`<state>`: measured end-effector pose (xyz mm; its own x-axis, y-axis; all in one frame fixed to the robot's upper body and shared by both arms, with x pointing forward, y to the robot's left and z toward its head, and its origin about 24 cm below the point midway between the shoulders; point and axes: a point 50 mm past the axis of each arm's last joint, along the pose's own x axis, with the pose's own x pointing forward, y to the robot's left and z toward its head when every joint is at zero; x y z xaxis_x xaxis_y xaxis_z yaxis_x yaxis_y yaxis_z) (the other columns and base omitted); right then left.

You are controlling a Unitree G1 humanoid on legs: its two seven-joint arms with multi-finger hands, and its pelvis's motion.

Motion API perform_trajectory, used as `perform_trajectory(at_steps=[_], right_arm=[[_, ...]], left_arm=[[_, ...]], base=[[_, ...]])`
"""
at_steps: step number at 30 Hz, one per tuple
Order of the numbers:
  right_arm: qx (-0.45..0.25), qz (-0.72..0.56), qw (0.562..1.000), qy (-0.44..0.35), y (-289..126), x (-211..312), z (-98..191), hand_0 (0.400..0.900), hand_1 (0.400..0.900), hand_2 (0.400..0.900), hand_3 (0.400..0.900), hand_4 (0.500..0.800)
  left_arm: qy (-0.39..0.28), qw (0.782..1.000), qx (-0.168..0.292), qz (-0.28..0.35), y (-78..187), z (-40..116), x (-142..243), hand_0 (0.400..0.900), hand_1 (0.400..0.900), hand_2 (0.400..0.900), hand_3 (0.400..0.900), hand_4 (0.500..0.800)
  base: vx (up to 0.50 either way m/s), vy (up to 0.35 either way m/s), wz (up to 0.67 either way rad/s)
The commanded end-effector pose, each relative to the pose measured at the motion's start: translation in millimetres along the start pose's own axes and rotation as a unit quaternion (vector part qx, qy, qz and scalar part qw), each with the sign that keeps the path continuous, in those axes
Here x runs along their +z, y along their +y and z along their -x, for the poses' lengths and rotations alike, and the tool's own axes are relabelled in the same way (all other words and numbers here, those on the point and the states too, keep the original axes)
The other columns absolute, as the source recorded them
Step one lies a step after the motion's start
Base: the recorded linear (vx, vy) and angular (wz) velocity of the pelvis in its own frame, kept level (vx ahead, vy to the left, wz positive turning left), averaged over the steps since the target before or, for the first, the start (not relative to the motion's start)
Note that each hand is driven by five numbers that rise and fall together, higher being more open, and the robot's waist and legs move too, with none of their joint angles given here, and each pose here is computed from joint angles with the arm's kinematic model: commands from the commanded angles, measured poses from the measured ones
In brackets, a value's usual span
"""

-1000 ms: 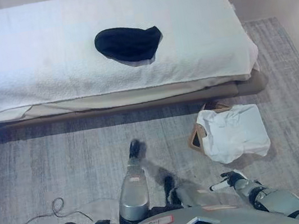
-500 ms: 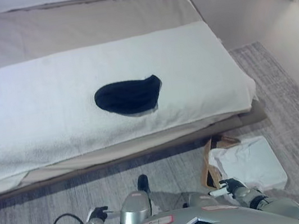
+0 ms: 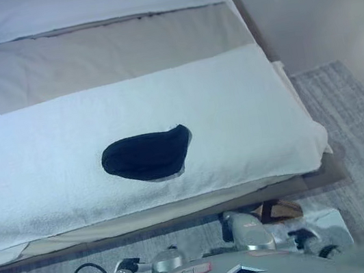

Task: Put the clothes on the bed into the basket.

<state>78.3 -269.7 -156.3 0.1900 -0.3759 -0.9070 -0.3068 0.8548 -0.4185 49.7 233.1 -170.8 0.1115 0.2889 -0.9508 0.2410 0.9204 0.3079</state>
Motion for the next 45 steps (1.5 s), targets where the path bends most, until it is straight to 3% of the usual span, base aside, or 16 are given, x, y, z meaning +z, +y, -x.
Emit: perform_trajectory(at_steps=[1, 4, 9, 17, 22, 35, 45], right_arm=[[-0.059, 0.075, 0.994, -0.059, -31.2, 31.9, 0.7, 0.900, 0.900, 0.900, 0.900, 0.800], [-0.109, 0.102, 0.979, -0.136, -55.7, 80.0, 9.3, 0.900, 0.900, 0.900, 0.900, 0.800], [-0.208, 0.181, 0.930, -0.245, -102.3, 155.3, 41.0, 0.900, 0.900, 0.900, 0.900, 0.800], [-0.298, 0.288, 0.788, -0.456, -99.9, 304.8, 153.5, 0.900, 0.900, 0.900, 0.900, 0.800], [-0.321, 0.269, 0.761, -0.496, -98.1, 349.0, 202.6, 0.900, 0.900, 0.900, 0.900, 0.800], [-0.318, 0.217, 0.742, -0.549, -85.0, 391.3, 269.4, 0.900, 0.900, 0.900, 0.900, 0.800], [-0.357, 0.181, 0.743, -0.537, -117.9, 393.5, 286.4, 0.900, 0.900, 0.900, 0.900, 0.800]], left_arm=[[0.023, 0.999, 0.047, -0.013, 27.2, -0.7, -15.7, 0.900, 0.900, 0.900, 0.900, 0.800], [-0.012, 0.998, 0.063, -0.011, 26.5, -0.6, 3.7, 0.900, 0.900, 0.900, 0.900, 0.800], [-0.008, 0.997, 0.069, -0.030, 17.0, -0.1, -6.5, 0.900, 0.900, 0.900, 0.900, 0.800], [-0.009, 0.996, 0.082, -0.026, 13.3, 0.4, -8.3, 0.900, 0.900, 0.900, 0.900, 0.800], [-0.015, 0.993, 0.114, -0.008, 28.6, 0.5, 4.4, 0.900, 0.900, 0.900, 0.900, 0.800], [-0.043, 0.984, 0.171, 0.000, 62.3, 3.7, 31.7, 0.900, 0.900, 0.900, 0.900, 0.800], [-0.087, 0.979, 0.183, 0.016, 67.4, 7.6, 57.7, 0.900, 0.900, 0.900, 0.900, 0.800]], base=[[0.175, -0.281, 0.04], [0.118, -0.240, -0.07], [0.193, 0.019, -0.18], [0.034, 0.066, -0.08], [-0.068, 0.009, 0.17], [0.005, -0.001, 0.33], [-0.015, 0.012, 0.34]])
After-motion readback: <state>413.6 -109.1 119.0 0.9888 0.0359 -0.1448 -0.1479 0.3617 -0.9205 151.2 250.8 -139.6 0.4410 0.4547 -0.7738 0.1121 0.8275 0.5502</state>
